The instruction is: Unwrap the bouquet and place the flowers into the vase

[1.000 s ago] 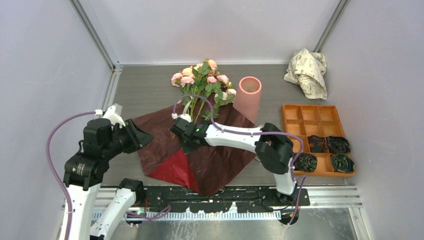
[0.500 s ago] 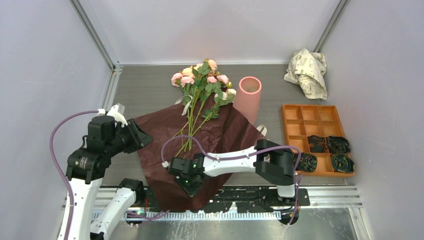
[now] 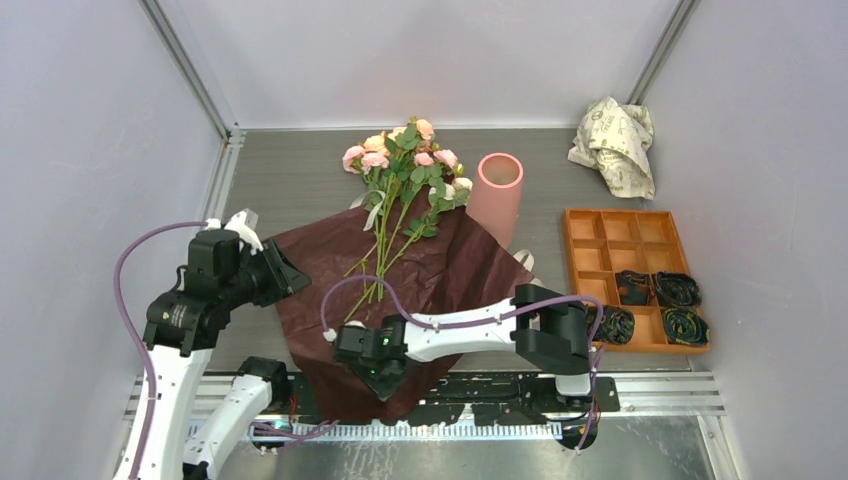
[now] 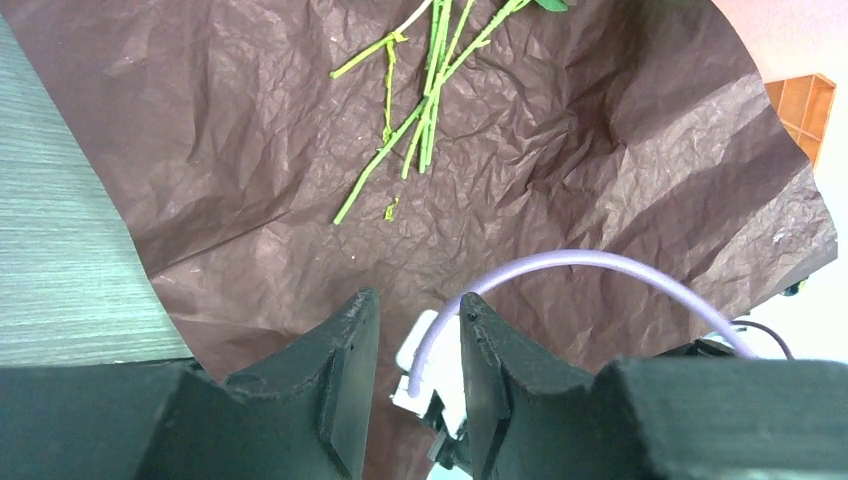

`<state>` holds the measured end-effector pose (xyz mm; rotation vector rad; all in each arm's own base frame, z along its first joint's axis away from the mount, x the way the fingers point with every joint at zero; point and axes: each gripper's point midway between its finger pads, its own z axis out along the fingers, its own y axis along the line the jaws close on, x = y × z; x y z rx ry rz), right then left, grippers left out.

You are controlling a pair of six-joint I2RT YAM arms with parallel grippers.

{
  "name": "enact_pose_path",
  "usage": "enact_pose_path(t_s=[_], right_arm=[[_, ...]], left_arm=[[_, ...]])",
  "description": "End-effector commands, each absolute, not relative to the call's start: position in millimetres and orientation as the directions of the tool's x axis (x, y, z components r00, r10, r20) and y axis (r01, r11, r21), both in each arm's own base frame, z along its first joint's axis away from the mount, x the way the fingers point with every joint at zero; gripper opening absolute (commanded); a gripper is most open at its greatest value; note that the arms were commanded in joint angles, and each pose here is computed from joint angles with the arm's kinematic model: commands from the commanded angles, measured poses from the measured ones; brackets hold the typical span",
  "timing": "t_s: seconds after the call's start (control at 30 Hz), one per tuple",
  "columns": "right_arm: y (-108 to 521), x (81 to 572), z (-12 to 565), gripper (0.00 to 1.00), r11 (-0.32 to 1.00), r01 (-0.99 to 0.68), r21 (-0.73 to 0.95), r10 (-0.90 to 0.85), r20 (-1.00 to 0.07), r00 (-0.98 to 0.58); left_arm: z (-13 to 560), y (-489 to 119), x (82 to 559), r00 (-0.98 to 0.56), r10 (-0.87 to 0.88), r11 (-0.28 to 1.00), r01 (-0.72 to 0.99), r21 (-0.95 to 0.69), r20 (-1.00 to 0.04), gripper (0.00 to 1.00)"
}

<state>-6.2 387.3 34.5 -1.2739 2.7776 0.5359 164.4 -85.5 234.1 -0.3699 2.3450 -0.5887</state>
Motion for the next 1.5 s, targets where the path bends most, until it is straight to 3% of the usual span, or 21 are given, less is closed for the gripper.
enact_pose_path(t_s=[0.0,0.23,0.4,0.43,0.5,0.53,0.73,1.0,1.07,1.47], right_arm=[[394,48,98,0.06,0.654,-0.750,0.104,-0.669,-0.385,-0.636],[366,117,197,0.32,0.760,-0.650,0.009,-0.516,-0.598,-0.612],[343,168,260,0.63,0.836,-0.548,0.034,-0.352,-0.733,-0.582],[338,179,270,0.71,0.848,-0.528,0.051,-0.316,-0.751,-0.580],[332,198,289,0.98,0.858,-0.504,0.097,-0.251,-0.778,-0.576],[331,207,297,0.99,0.859,-0.496,0.122,-0.221,-0.786,-0.577],[340,264,303,0.98,0.868,-0.456,0.196,-0.145,-0.778,-0.611],[373,344,256,0.59,0.860,-0.378,0.342,-0.078,-0.646,-0.760],[380,367,243,0.53,0.870,-0.350,0.346,-0.062,-0.629,-0.775],[394,473,153,0.45,0.879,-0.204,0.432,0.077,-0.550,-0.832]], left_arm=[[252,-91,176,-0.699,-0.402,0.851,-0.046,-0.524,-0.591,0.37],[258,-100,197,-0.711,-0.401,0.840,-0.034,-0.542,-0.578,0.37],[255,-110,229,-0.744,-0.393,0.836,-0.045,-0.547,-0.540,0.38],[254,-112,238,-0.748,-0.392,0.835,-0.046,-0.548,-0.536,0.37],[252,-118,254,-0.760,-0.388,0.829,-0.041,-0.558,-0.522,0.38],[250,-123,262,-0.769,-0.384,0.825,-0.036,-0.565,-0.512,0.37],[222,-137,306,-0.804,-0.371,0.839,-0.075,-0.538,-0.466,0.31],[223,-106,302,-0.756,-0.363,0.900,-0.133,-0.415,-0.545,0.29],[228,-103,298,-0.746,-0.363,0.902,-0.131,-0.412,-0.558,0.30],[220,-108,288,-0.766,-0.358,0.894,-0.115,-0.433,-0.534,0.30]])
